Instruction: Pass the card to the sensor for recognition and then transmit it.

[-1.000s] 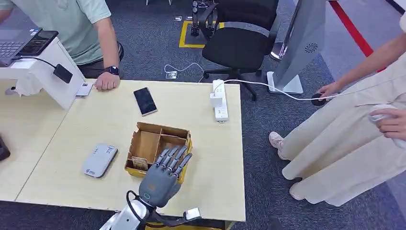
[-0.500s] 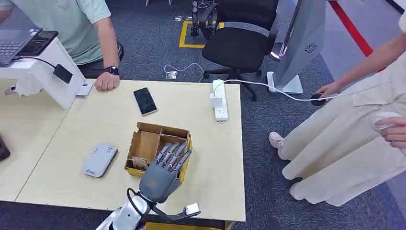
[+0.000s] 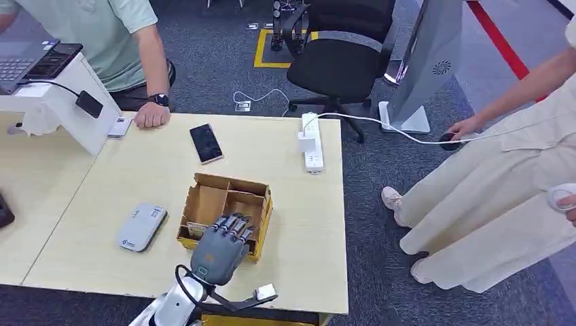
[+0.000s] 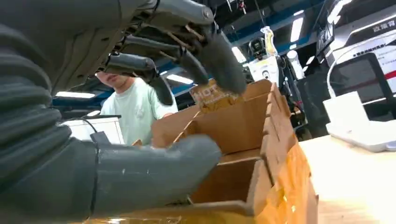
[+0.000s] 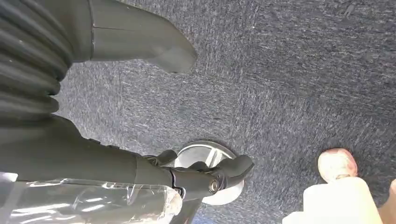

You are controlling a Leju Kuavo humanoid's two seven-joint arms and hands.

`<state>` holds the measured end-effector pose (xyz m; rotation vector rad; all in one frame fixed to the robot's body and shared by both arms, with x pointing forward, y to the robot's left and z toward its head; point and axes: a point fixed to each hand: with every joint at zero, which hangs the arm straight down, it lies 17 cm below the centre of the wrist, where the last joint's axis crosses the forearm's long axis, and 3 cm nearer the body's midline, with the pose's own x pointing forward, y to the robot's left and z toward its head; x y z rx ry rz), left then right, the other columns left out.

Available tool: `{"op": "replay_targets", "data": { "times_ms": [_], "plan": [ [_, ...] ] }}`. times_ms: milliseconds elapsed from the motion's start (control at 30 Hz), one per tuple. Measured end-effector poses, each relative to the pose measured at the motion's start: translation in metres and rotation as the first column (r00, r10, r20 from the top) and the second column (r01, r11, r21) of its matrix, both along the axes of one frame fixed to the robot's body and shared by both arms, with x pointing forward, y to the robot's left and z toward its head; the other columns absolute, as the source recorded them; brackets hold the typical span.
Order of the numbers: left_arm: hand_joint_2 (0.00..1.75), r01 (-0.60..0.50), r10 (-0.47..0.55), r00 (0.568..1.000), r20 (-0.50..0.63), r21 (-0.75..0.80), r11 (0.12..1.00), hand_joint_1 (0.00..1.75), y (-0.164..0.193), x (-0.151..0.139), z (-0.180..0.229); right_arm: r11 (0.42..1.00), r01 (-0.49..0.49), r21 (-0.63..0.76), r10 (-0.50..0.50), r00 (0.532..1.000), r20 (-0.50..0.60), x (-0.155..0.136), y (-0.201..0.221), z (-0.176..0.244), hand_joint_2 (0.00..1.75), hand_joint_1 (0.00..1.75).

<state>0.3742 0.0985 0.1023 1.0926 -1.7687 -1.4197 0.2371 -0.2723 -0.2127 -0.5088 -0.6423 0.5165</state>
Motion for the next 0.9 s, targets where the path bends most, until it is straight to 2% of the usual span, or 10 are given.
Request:
{"op": "replay_targets", "data": {
  "times_ms": [433, 900],
  "plan": [
    [1.75, -0.019, 0.02, 0.999, -0.026, 0.045, 0.999, 1.75, 0.024, -0.012, -0.017, 1.0, 0.018, 0.003, -0.018, 1.0, 0.0, -0.003, -0.003, -0.001, 1.75, 0.0],
    [1.75, 0.012, -0.008, 0.999, -0.048, 0.073, 0.997, 1.75, 0.03, -0.023, -0.029, 1.0, 0.023, 0.006, -0.023, 1.0, 0.021, 0.0, -0.007, 0.001, 1.75, 0.0]
  ]
}}
